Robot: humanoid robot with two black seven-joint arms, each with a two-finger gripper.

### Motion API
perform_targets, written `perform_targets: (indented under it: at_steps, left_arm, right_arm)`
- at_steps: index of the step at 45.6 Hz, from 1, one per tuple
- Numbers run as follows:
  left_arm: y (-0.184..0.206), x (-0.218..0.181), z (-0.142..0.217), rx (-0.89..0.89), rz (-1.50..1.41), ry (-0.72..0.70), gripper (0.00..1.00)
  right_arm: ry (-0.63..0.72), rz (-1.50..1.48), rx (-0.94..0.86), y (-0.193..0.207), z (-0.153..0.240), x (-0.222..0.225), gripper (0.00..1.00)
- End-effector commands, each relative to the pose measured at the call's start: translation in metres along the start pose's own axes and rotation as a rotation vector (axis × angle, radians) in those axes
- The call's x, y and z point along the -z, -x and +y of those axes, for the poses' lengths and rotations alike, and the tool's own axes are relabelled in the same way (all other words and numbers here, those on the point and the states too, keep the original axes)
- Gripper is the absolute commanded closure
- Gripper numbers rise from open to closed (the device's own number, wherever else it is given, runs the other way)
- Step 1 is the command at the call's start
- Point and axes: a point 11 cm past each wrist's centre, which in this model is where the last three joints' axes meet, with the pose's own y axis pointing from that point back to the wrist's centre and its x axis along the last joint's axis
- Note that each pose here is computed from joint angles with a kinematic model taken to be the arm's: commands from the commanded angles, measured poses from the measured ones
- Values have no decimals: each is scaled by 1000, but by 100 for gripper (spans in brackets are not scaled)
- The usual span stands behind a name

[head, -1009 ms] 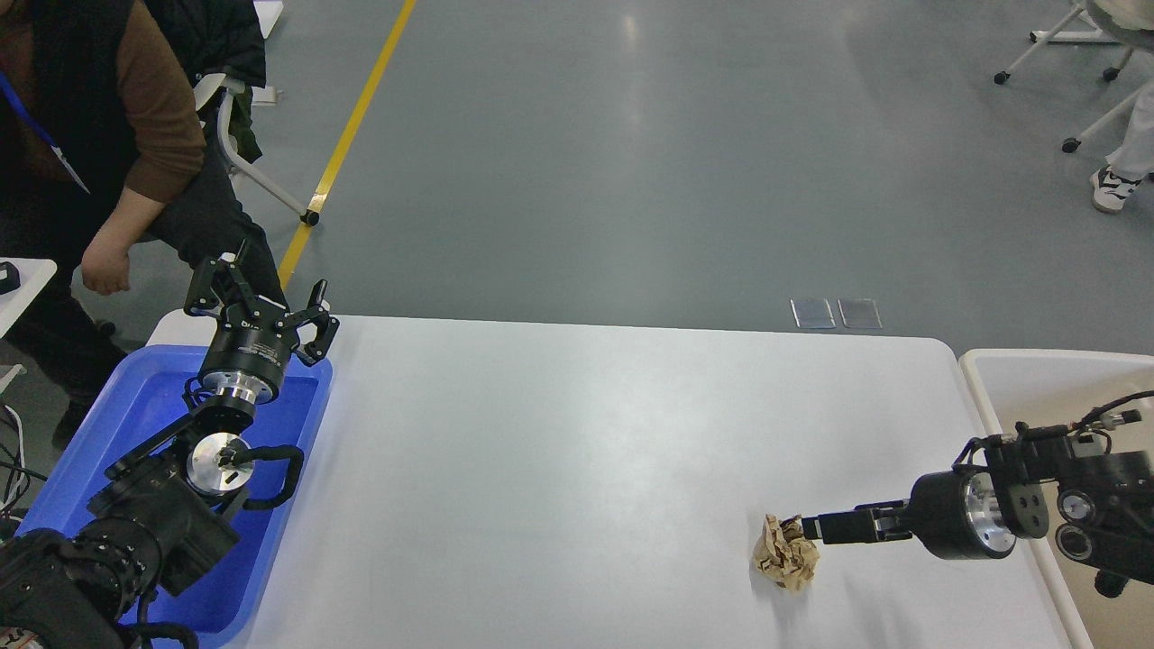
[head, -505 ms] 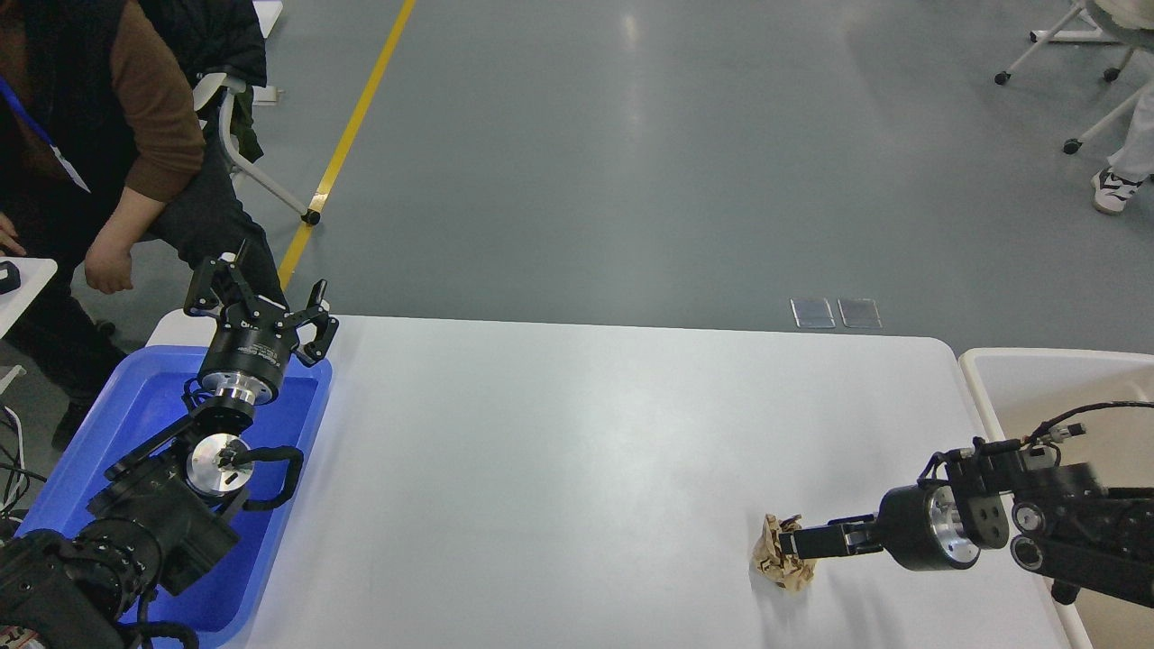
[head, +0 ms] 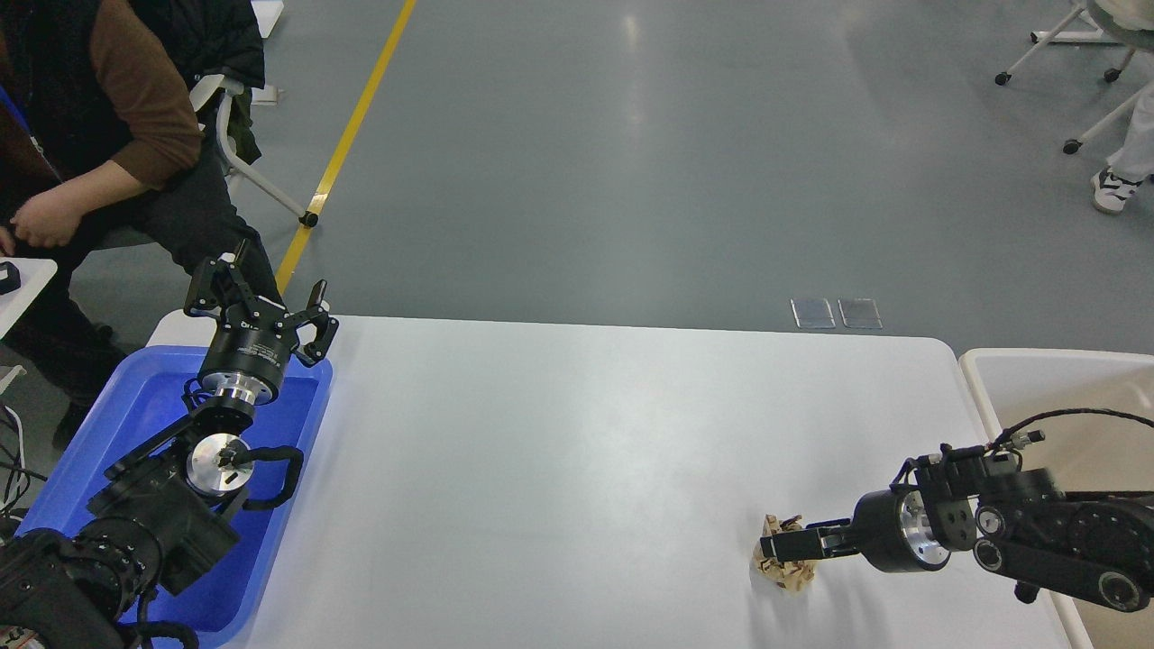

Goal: Tidy desktop
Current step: 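Close the right gripper on the crumpled paper ball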

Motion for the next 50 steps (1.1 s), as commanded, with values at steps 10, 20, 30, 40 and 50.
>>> perform_targets:
  at_steps: [10, 20, 30, 40, 50]
  left_arm:
    - [0, 0, 0, 0, 0, 0, 0]
    - [0, 0, 0, 0, 0, 0, 0]
    - [0, 0, 0, -1, 1, 1, 0]
    - [0, 0, 0, 0, 0, 0, 0]
    - [0, 0, 0, 0, 0, 0, 0]
  right_arm:
    - [22, -16, 13, 11, -13, -7, 0]
    - [19, -23, 11, 18, -15, -7, 0]
    - [4, -20, 5, 22, -22, -1, 0]
    - [20, -10, -41, 17, -26, -6, 17]
    - [25, 11, -23, 21, -26, -7, 76]
